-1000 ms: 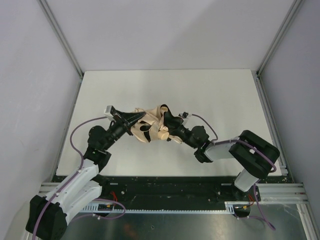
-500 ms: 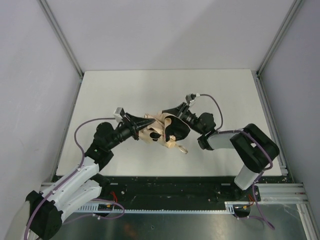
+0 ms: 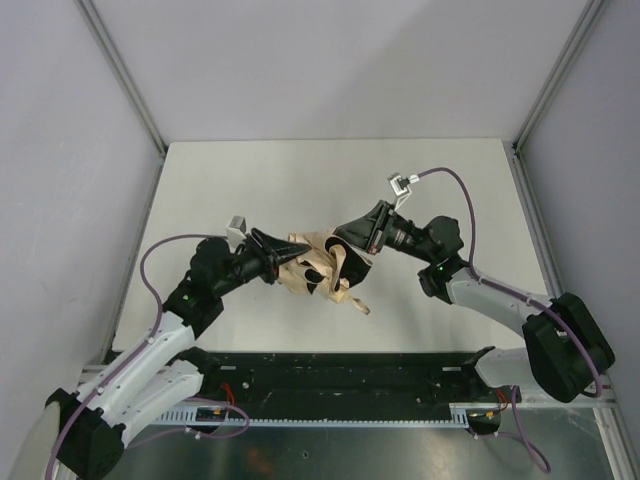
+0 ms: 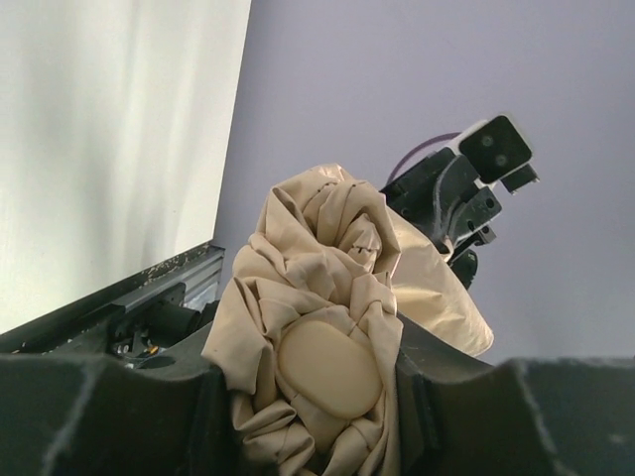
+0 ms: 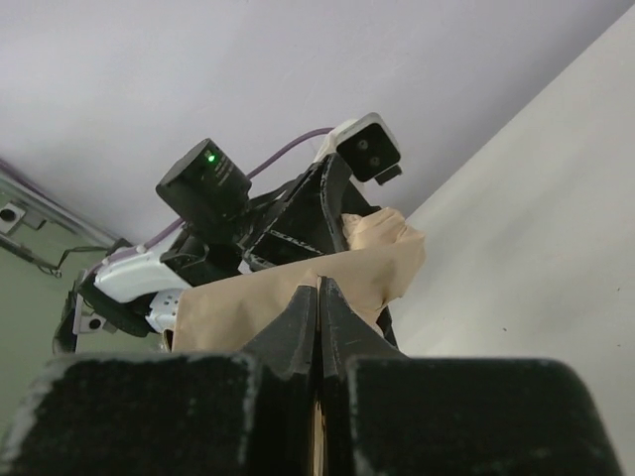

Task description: Put away the umbrella

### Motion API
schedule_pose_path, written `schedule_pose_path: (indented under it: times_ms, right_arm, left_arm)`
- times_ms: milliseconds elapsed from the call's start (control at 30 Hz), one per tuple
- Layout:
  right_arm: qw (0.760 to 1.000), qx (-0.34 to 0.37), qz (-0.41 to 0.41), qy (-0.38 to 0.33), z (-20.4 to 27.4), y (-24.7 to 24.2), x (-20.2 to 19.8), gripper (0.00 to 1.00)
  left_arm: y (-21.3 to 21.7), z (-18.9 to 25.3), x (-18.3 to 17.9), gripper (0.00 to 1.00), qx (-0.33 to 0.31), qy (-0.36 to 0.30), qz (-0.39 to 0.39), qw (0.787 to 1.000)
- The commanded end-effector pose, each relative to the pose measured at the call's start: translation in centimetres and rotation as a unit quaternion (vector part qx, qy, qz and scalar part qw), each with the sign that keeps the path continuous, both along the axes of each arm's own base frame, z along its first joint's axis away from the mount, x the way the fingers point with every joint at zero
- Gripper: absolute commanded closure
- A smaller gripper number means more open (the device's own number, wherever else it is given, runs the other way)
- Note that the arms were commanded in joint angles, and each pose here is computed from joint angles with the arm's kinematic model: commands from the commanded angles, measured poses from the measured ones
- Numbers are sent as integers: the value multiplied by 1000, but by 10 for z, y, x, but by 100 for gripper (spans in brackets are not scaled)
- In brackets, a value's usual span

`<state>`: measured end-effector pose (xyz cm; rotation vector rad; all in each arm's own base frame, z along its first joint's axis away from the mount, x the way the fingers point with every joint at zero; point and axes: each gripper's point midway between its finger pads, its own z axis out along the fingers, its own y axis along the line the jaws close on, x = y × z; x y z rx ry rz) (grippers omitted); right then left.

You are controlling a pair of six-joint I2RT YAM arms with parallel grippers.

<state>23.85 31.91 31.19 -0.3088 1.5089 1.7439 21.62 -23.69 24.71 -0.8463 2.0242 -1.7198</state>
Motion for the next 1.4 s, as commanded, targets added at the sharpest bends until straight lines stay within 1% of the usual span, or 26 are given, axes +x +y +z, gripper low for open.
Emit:
schedule_pose_path:
  times_ms: [0, 133, 300, 367, 433, 567, 633, 800, 1000, 1100, 1167, 1233, 1300, 1367]
  right_arm:
    - [985, 110, -27, -131, 97, -26, -19, 100]
    - [984, 103, -40, -143, 103, -27, -31, 100]
    - [980, 115, -78, -144, 106, -43, -41, 100]
    - [977, 122, -78, -156, 111, -42, -49, 100]
    - [975, 118, -77, -170, 115, -37, -55, 100]
    - [973, 88, -67, -204, 119, -15, -62, 100]
    - [969, 79, -59, -226, 124, -4, -69, 100]
    - [958, 54, -29, -279, 136, 28, -94, 100]
    - [949, 4, 19, -314, 113, 65, -125, 100]
    - [941, -40, 4, -336, 104, 75, -139, 100]
    - [950, -52, -32, -308, 103, 71, -126, 100]
    - [967, -25, -62, -247, 110, 60, -110, 100]
    - [980, 33, -76, -179, 125, 47, -104, 100]
    - [984, 116, -79, -112, 144, 25, -102, 100]
  left_arm:
    - [19, -80, -8, 100, 122, 95, 13, 988]
    - [32, -96, -6, 100, 143, 110, 38, 983]
    - [44, -104, -2, 100, 143, 113, 63, 981]
    - [47, -108, -2, 100, 155, 114, 66, 979]
    - [51, -117, -3, 100, 166, 130, 75, 975]
    - [58, -126, 1, 100, 199, 136, 86, 967]
    - [64, -136, 0, 100, 221, 153, 97, 958]
    - [66, -154, -1, 100, 246, 200, 95, 944]
    - [60, -145, 11, 100, 249, 213, 94, 940]
    - [60, -143, 15, 100, 260, 213, 94, 937]
    - [61, -143, 16, 100, 266, 206, 95, 937]
    - [62, -134, 19, 100, 286, 170, 103, 937]
    - [67, -128, 19, 100, 304, 142, 127, 933]
    - [72, -129, 18, 100, 313, 133, 145, 929]
